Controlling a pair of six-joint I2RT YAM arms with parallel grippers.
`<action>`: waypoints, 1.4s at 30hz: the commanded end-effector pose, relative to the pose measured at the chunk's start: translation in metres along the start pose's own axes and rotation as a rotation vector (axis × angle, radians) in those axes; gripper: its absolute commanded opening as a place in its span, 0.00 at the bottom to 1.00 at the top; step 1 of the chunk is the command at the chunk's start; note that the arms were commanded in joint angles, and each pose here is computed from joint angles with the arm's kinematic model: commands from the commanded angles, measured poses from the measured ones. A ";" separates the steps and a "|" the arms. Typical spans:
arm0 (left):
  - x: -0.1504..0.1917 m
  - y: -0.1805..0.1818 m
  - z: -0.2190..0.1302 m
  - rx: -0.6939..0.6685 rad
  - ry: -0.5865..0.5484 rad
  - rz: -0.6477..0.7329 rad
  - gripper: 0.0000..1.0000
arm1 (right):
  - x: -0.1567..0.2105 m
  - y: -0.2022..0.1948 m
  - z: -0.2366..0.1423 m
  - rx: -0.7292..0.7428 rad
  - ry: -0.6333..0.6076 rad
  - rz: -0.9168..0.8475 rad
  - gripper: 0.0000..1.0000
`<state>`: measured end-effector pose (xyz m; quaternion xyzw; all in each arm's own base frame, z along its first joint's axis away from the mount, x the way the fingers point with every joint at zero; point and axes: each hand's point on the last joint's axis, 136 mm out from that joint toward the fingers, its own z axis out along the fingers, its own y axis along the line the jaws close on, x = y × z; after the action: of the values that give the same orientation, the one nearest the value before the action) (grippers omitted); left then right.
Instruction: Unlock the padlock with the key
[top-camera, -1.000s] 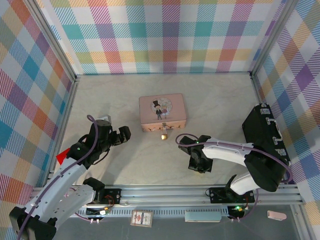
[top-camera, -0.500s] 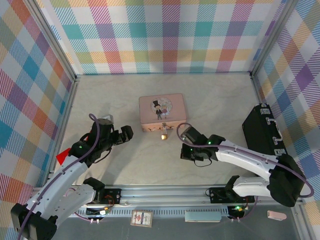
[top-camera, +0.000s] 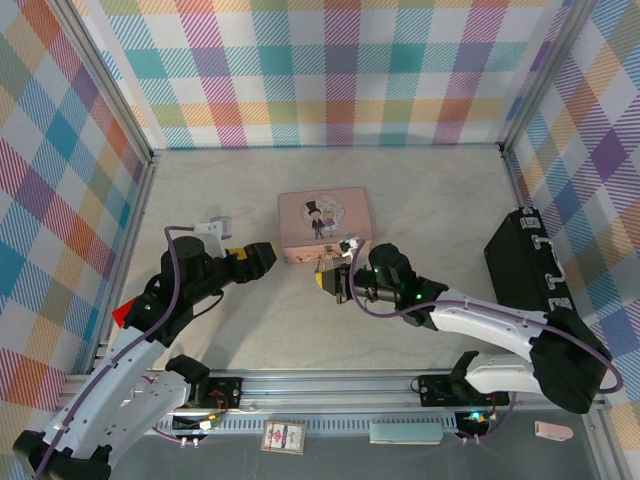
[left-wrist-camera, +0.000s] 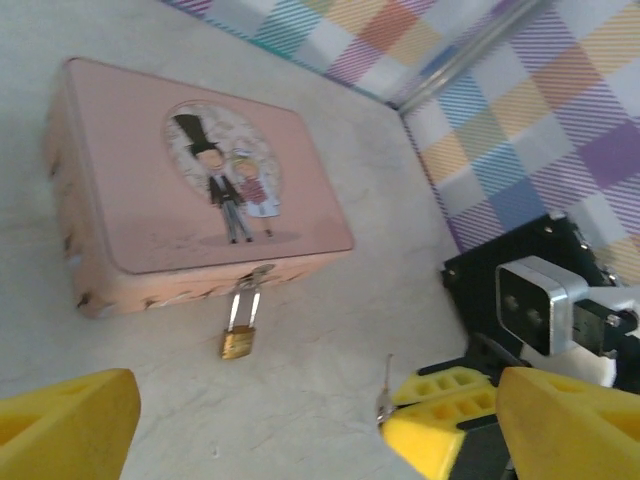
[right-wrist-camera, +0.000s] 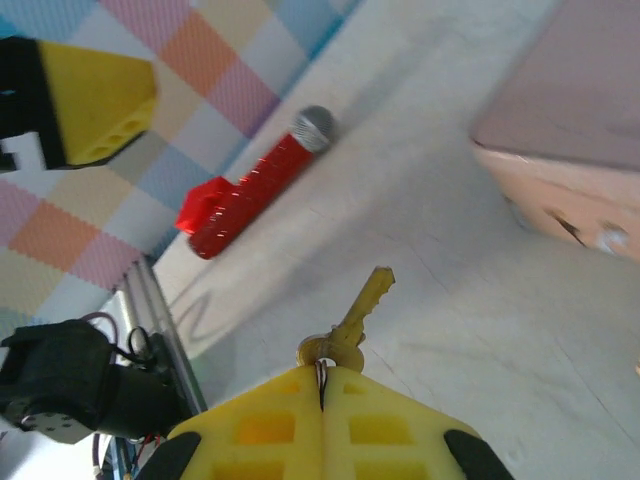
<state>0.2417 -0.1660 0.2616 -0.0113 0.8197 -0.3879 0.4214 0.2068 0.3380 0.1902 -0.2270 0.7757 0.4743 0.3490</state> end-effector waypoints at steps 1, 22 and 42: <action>-0.010 -0.028 0.003 0.118 0.003 0.030 0.87 | -0.027 0.040 0.007 -0.192 -0.092 -0.176 0.00; 0.009 -0.031 0.037 0.068 0.157 0.026 0.51 | -0.030 0.038 0.032 -0.169 -0.069 -0.329 0.00; 0.024 -0.006 0.043 -0.104 0.231 0.031 0.26 | -0.027 0.037 0.047 -0.064 -0.045 -0.436 0.00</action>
<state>0.2557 -0.2037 0.2254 0.0194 0.8825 -0.3385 0.3259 0.2128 0.3917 0.2085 -0.3803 0.6948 0.4247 0.4384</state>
